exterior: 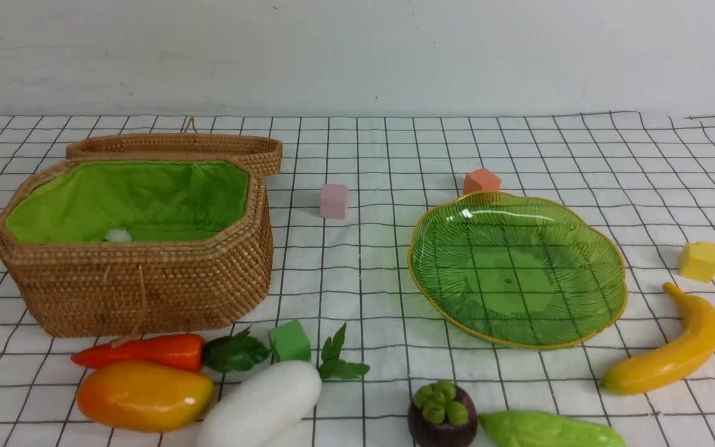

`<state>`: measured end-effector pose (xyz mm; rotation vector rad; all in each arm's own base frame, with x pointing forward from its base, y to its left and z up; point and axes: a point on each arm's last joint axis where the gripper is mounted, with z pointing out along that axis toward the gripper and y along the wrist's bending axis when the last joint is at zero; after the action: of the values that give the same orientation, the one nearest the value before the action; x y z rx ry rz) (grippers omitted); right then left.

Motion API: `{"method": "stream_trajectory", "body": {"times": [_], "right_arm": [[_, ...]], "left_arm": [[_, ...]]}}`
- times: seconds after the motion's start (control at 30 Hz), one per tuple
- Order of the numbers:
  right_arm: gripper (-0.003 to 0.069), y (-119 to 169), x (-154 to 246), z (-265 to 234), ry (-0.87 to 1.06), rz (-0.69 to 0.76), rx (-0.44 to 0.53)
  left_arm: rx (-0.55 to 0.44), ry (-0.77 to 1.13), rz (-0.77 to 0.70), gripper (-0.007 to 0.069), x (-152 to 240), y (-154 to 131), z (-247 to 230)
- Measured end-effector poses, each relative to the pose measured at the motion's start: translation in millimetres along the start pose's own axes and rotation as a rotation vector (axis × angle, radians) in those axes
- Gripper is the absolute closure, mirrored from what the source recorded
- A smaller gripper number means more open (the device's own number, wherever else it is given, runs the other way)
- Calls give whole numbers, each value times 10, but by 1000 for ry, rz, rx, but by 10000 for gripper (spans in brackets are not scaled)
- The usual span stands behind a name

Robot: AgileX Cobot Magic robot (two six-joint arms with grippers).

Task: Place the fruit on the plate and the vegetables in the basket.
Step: Grab the mango with your left arm and place it on the right plate

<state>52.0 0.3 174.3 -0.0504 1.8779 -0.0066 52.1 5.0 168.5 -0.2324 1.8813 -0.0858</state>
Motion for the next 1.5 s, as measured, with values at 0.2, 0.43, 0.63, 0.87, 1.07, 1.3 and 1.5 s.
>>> {"method": "stream_trajectory", "body": {"times": [0.2,0.43,0.63,0.87,1.07,1.3,1.5], "right_arm": [[417,0,0,0,0,0,0],[417,0,0,0,0,0,0],[417,0,0,0,0,0,0],[417,0,0,0,0,0,0],[417,0,0,0,0,0,0],[417,0,0,0,0,0,0],[417,0,0,0,0,0,0]], "left_arm": [[0,0,0,386,0,0,0],[0,0,0,386,0,0,0],[0,0,0,386,0,0,0],[-5,-2,18,386,-1,4,0],[-31,-10,94,386,-11,28,0],[-47,-30,147,386,-30,40,-1],[130,-359,-43,386,-321,-109,-65]]}}
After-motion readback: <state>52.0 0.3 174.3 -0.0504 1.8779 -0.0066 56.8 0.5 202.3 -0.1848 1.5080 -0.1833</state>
